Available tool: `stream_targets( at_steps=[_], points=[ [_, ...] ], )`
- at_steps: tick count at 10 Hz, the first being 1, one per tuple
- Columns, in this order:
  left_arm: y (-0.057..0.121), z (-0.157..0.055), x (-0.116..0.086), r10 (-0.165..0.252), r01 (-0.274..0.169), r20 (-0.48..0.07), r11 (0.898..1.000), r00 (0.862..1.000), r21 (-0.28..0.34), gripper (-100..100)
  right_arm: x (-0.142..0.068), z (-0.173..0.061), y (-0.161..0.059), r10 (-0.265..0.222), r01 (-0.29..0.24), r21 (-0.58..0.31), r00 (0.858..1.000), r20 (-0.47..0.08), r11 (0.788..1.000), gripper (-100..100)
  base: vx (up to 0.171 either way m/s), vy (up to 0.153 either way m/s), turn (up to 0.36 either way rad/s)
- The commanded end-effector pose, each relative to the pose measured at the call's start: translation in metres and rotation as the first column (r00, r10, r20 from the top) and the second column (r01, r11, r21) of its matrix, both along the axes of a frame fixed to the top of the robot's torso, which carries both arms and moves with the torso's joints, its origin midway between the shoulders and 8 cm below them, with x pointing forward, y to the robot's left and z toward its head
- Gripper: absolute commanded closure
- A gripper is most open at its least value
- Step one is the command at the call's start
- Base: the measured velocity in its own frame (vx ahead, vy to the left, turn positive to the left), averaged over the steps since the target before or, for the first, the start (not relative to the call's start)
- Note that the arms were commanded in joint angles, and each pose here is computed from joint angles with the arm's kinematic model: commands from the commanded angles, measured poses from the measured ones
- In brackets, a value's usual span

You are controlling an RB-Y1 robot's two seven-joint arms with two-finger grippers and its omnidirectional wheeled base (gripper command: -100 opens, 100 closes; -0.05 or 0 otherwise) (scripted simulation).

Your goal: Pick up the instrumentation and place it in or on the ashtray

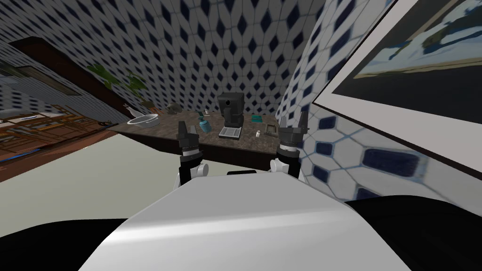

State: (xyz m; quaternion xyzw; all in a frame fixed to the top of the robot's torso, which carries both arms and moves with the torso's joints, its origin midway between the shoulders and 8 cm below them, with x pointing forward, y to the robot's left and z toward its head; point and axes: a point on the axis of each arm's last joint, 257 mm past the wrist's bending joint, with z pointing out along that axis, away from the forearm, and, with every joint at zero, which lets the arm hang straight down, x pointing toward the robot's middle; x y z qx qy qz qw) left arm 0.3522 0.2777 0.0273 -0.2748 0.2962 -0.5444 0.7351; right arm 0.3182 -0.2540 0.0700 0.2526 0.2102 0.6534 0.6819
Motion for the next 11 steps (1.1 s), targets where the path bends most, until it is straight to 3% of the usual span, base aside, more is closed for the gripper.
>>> stream_targets(
  at_steps=[1, 5, 6, 8, 10, 11],
  points=[
    [0.000, 0.000, 0.000, 0.000, 0.000, 0.000, 1.000, 1.000, 0.000, 0, 0.005, -0.006, 0.005, 0.012, -0.013, -0.037, 1.000, -0.023, 0.999, -100, -0.003, 0.009, 0.020],
    [0.000, 0.000, 0.000, 0.000, 0.000, 0.000, 1.000, 1.000, 0.000, 0, 0.032, -0.042, 0.016, 0.022, -0.045, -0.165, 0.990, -0.140, 0.985, -100, -0.012, 0.034, 0.040],
    [0.000, 0.000, 0.000, 0.000, 0.000, 0.000, 1.000, 1.000, 0.000, 0, 0.032, -0.042, 0.016, 0.022, -0.045, -0.165, 0.990, -0.140, 0.985, -100, -0.014, 0.032, 0.016],
    [0.000, 0.000, 0.000, 0.000, 0.000, 0.000, 1.000, 1.000, 0.000, 0, 0.050, -0.069, 0.018, 0.002, -0.056, -0.239, 0.976, -0.219, 0.969, -100, -0.018, 0.041, 0.050],
    [0.000, 0.000, 0.000, 0.000, 0.000, 0.000, 1.000, 1.000, 0.000, 0, 0.070, -0.101, 0.014, -0.037, -0.062, -0.314, 0.953, -0.301, 0.947, -100, -0.028, 0.066, 0.086],
    [0.000, 0.000, 0.000, 0.000, 0.000, 0.000, 1.000, 1.000, 0.000, 0, 0.070, -0.101, 0.014, -0.037, -0.065, -0.319, 0.953, -0.301, 0.945, -100, -0.023, 0.043, 0.023]
  ],
)
